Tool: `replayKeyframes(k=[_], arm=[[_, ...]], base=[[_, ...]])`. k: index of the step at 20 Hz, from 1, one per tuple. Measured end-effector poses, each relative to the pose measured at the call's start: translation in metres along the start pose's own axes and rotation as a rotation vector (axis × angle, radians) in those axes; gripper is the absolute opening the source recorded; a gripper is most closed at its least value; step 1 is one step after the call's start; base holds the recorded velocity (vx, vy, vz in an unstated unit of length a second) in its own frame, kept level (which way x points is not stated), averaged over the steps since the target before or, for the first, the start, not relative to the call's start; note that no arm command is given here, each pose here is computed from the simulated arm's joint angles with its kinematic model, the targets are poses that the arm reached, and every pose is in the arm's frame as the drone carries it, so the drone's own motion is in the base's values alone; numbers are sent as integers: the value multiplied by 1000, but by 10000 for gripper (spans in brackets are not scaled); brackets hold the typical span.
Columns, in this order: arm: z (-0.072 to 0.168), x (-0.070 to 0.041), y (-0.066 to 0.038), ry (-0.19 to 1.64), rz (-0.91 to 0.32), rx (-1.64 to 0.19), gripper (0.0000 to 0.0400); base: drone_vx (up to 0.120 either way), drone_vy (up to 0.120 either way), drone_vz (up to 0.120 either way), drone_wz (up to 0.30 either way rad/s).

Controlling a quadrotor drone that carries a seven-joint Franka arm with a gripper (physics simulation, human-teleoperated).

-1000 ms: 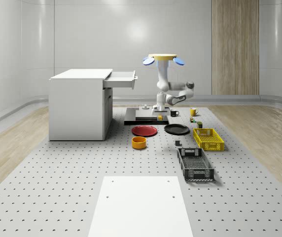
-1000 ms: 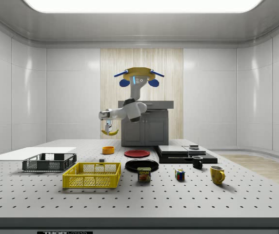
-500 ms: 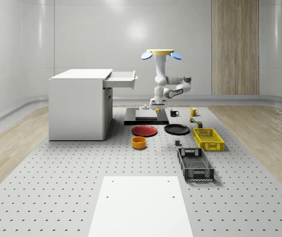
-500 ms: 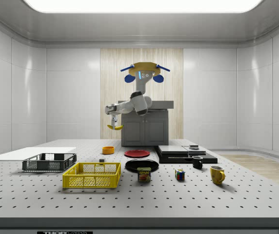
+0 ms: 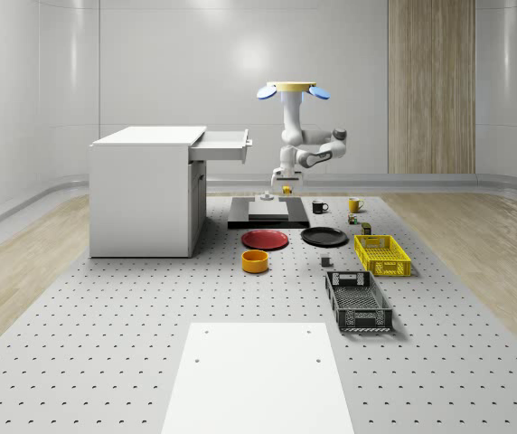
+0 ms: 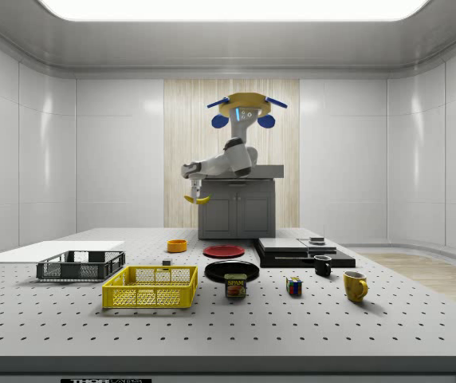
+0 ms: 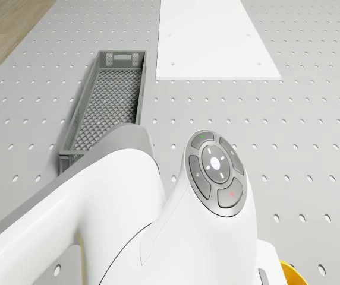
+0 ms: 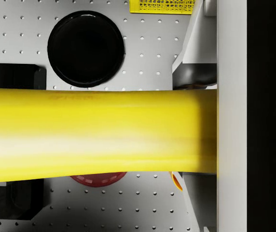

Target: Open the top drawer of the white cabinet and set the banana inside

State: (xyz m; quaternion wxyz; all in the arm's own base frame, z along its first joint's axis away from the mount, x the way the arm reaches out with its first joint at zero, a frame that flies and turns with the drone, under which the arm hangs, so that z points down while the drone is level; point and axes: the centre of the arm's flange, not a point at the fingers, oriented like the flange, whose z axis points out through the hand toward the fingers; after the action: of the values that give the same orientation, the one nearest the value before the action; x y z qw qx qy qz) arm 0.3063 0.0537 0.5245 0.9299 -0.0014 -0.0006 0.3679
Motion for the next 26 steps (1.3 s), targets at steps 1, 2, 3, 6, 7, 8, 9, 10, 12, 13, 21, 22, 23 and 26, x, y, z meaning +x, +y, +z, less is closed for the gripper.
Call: replayKeyframes(k=[1, 2, 3, 6, 7, 8, 9, 10, 12, 13, 21, 22, 23, 26], arm=[[0, 0, 0, 0, 0, 0, 168], [0, 0, 0, 0, 5, 0, 164], [0, 0, -1, 0, 10, 0, 177], [0, 0, -1, 0, 9, 0, 178], [0, 0, 0, 0, -1, 0, 169], [0, 0, 0, 0, 4, 0, 165], [0, 0, -1, 0, 8, 0, 178], [0, 0, 0, 0, -1, 0, 170], [0, 0, -1, 0, 8, 0, 178], [0, 0, 0, 0, -2, 0, 170], [0, 0, 0, 0, 8, 0, 178], [0, 0, 0, 0, -2, 0, 170], [0, 0, 0, 0, 3, 0, 165], [0, 0, 0, 0, 3, 0, 165]], base=[[-120, -80, 120, 0], [-120, 0, 120, 0], [-120, 0, 120, 0], [-120, 0, 120, 0], [-120, 0, 120, 0], [-120, 0, 120, 0], [-120, -80, 120, 0], [-120, -80, 120, 0], [-120, -120, 120, 0], [-120, -120, 120, 0], [-120, -65, 120, 0], [-120, -80, 120, 0], [-120, 0, 120, 0], [-120, -93, 120, 0]])
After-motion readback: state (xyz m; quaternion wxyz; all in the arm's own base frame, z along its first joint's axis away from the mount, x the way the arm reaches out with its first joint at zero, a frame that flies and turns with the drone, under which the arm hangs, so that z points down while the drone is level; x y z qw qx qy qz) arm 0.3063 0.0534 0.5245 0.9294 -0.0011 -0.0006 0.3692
